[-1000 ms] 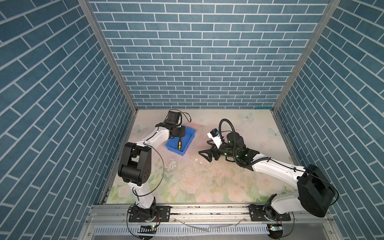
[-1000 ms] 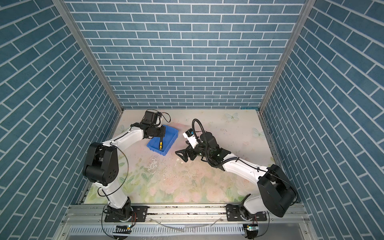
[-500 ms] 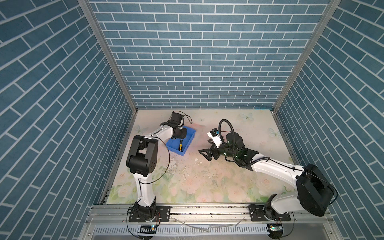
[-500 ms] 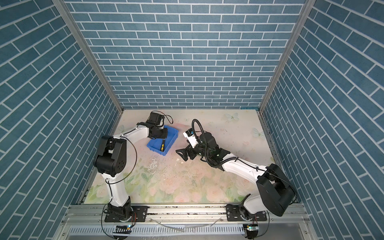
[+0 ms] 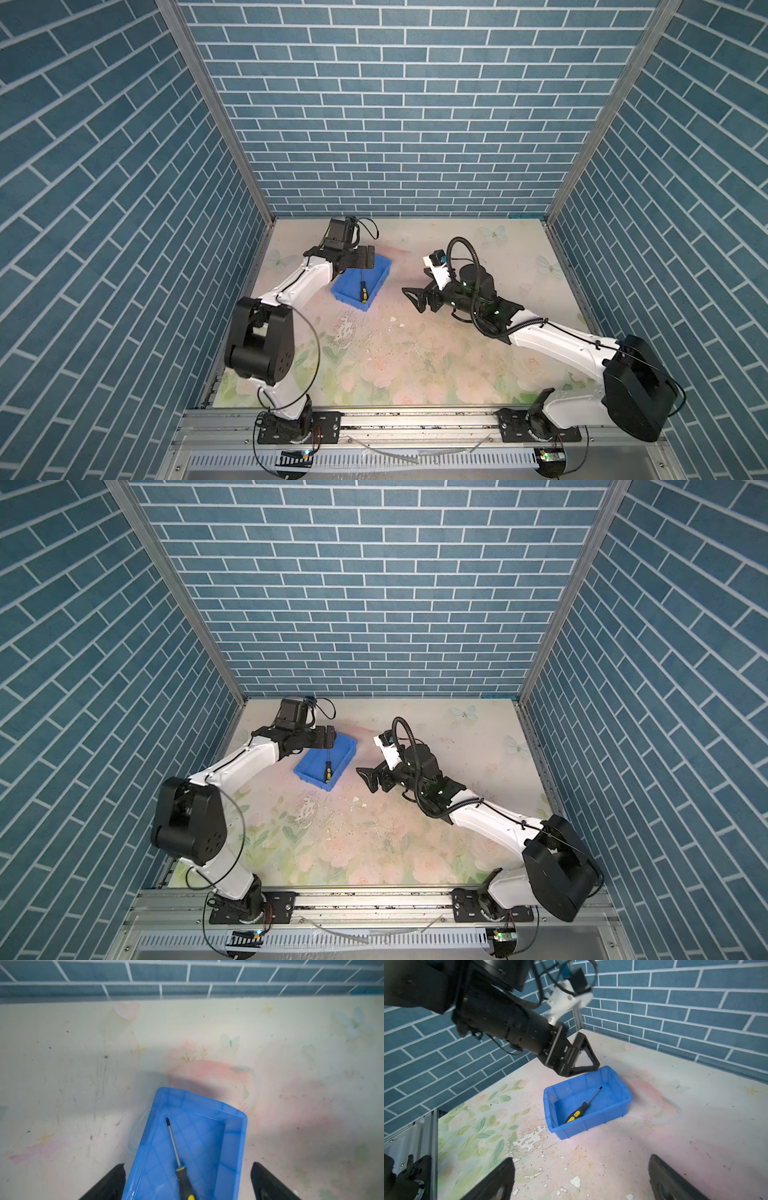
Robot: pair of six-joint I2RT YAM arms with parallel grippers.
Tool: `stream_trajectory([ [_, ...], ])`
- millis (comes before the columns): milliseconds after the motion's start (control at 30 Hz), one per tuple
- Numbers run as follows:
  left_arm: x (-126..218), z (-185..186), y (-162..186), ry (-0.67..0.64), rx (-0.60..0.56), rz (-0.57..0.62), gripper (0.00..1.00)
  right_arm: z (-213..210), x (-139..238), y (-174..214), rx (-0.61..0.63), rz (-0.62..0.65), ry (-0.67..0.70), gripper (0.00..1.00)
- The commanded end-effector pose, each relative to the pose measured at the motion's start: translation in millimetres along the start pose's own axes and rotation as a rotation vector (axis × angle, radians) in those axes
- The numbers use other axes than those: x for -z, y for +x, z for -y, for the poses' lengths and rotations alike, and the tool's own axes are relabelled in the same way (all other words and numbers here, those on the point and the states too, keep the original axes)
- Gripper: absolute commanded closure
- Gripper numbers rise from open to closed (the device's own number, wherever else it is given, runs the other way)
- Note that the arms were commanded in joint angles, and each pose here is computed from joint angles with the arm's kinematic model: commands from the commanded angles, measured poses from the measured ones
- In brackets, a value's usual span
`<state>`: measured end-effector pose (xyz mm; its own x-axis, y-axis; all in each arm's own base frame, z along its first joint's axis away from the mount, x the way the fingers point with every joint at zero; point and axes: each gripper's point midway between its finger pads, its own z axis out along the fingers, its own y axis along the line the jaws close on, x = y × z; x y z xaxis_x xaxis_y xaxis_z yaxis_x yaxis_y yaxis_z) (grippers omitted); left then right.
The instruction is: Put the screwdriver in the bin
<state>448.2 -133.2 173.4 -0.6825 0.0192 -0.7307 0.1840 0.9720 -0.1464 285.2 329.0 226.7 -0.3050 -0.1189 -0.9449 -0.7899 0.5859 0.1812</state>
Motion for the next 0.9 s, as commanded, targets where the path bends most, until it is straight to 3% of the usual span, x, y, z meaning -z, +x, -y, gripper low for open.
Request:
stream_trajectory([
  [0, 21, -3, -18, -0.010, -0.008, 0.135, 0.00, 24, 17, -10, 0.012, 0.066, 0.105, 0.01],
  [167, 49, -17, -22, -0.073, -0.026, 0.284, 0.00, 67, 48, -16, -0.007, 0.117, 0.280, 0.01],
  [367, 65, -45, 1, -0.194, -0.060, 0.384, 0.00, 132, 107, -3, -0.014, 0.150, 0.566, 0.01],
  [633, 61, -86, 56, -0.341, -0.106, 0.371, 0.00, 199, 166, 39, 0.052, 0.073, 0.887, 0.01],
  [867, 72, -109, 74, -0.468, -0.154, 0.358, 0.00, 246, 199, 89, 0.037, -0.005, 1.104, 0.01],
])
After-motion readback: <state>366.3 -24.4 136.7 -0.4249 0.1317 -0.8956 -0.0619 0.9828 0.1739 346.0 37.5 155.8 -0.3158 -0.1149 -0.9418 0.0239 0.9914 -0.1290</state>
